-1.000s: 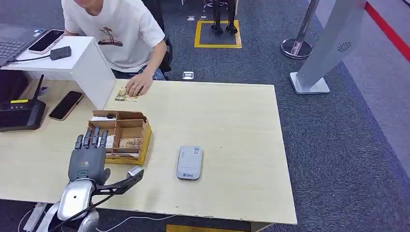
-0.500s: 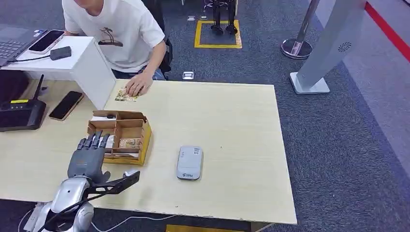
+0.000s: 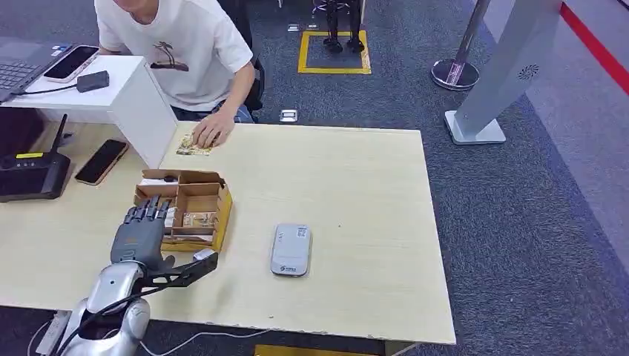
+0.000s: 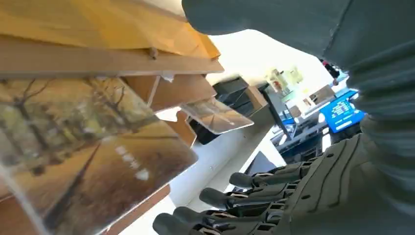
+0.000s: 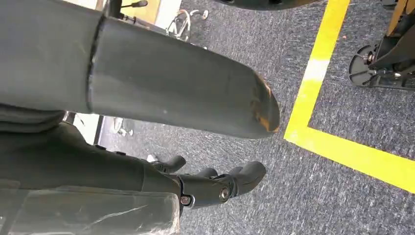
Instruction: Pass the card to the sensor for recognition and then transmit it.
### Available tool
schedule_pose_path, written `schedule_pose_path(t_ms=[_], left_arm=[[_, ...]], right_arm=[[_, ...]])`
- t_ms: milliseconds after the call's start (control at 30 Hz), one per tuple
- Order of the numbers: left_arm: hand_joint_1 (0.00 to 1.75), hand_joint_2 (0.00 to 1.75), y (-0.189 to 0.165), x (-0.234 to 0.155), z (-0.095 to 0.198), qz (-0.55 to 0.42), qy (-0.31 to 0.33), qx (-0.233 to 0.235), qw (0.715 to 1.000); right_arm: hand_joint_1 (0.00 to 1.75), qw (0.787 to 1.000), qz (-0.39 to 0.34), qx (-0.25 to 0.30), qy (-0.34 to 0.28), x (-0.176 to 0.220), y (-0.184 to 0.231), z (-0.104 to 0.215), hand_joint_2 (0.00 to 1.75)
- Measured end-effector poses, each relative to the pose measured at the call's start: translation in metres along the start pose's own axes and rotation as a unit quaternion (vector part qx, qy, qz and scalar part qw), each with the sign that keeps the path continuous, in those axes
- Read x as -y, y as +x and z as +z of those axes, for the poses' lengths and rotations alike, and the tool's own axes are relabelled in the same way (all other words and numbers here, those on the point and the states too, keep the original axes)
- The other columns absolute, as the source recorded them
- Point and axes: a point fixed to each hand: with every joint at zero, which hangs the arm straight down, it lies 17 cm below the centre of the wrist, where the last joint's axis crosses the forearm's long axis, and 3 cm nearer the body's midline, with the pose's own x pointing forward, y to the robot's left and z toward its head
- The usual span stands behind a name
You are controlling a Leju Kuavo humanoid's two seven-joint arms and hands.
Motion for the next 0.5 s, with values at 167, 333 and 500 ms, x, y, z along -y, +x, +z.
schedule_pose_path(t_ms=[167, 333, 500], left_arm=[[0.00, 1.75, 0.008, -0.013, -0.003, 0.010, 0.025, 0.007, 1.000], [0.00, 1.75, 0.031, -0.023, -0.003, 0.023, 0.043, 0.041, 0.998], [0.00, 1.75, 0.055, -0.029, -0.002, 0.026, 0.051, 0.071, 0.996]], right_arm=[[0.00, 1.000, 0.000, 0.000, -0.001, 0.001, 0.000, 0.000, 0.00], [0.00, 1.000, 0.000, 0.004, -0.002, 0.001, 0.001, 0.000, 0.00], [0.00, 1.000, 0.002, 0.005, -0.002, 0.001, 0.002, 0.000, 0.00]])
